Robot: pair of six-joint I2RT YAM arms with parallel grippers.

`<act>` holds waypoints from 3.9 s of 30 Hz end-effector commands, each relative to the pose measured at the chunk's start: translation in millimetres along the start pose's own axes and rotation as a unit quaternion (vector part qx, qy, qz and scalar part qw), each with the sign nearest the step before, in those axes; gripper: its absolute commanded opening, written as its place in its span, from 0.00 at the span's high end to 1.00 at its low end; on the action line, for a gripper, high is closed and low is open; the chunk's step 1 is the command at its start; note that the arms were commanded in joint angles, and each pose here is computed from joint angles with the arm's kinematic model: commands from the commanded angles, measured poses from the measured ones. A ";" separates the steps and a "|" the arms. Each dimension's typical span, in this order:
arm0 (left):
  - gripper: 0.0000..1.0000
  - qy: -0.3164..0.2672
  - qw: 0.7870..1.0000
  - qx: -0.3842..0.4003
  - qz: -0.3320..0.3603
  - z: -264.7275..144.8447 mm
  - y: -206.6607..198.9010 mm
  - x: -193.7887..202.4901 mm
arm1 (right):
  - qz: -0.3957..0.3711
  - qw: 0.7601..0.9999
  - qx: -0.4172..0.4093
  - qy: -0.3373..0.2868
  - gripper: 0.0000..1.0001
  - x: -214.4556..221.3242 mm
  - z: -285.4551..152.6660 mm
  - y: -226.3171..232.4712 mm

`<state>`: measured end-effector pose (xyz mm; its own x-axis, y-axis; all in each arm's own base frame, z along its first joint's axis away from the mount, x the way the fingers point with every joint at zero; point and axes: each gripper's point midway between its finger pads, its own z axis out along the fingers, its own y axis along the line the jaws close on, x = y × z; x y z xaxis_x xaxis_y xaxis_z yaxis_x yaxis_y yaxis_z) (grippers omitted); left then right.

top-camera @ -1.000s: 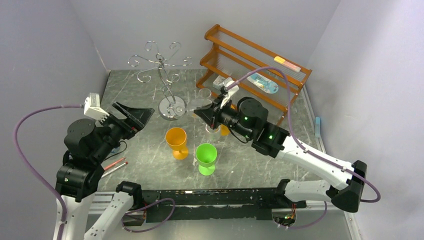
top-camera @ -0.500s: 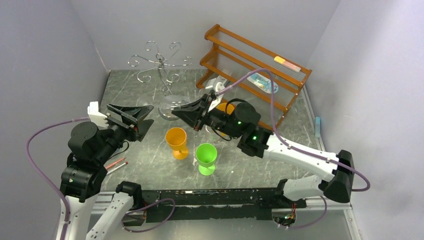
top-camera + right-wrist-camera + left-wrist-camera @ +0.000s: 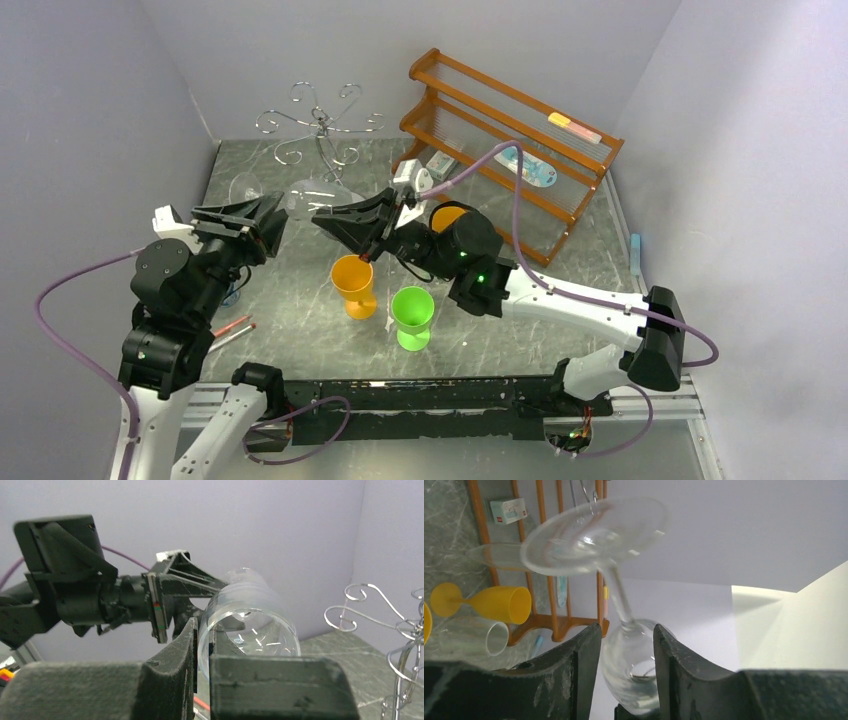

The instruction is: Place the wine glass upside down on the wine glass rack

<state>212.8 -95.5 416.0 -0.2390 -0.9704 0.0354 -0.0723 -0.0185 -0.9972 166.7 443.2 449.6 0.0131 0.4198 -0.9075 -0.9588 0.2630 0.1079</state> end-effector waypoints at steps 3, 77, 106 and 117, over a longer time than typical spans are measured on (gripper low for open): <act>0.55 -0.012 0.998 0.041 -0.039 16.2 -18.6 -4.5 | 0.004 0.995 -0.022 -0.096 1.00 -48.6 -2.3 12.8; 0.95 0.164 0.673 0.044 0.719 146.5 82.4 -2.7 | 0.130 0.976 0.148 0.093 0.18 15.3 -88.0 -24.8; 0.95 0.007 0.721 -0.044 0.692 182.4 84.4 -61.6 | 0.238 0.898 0.361 0.075 0.26 61.5 -21.8 -128.4; 0.95 -0.014 0.722 -0.065 0.689 170.0 96.0 -71.3 | 0.252 0.901 0.348 0.061 0.30 74.9 -5.5 -149.2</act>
<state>387.4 -77.9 284.0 -0.2448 -0.0237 -0.9693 0.1599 0.9850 -0.0644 302.6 425.7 341.8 -0.4658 0.4996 -0.7303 -0.4022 0.6156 0.6777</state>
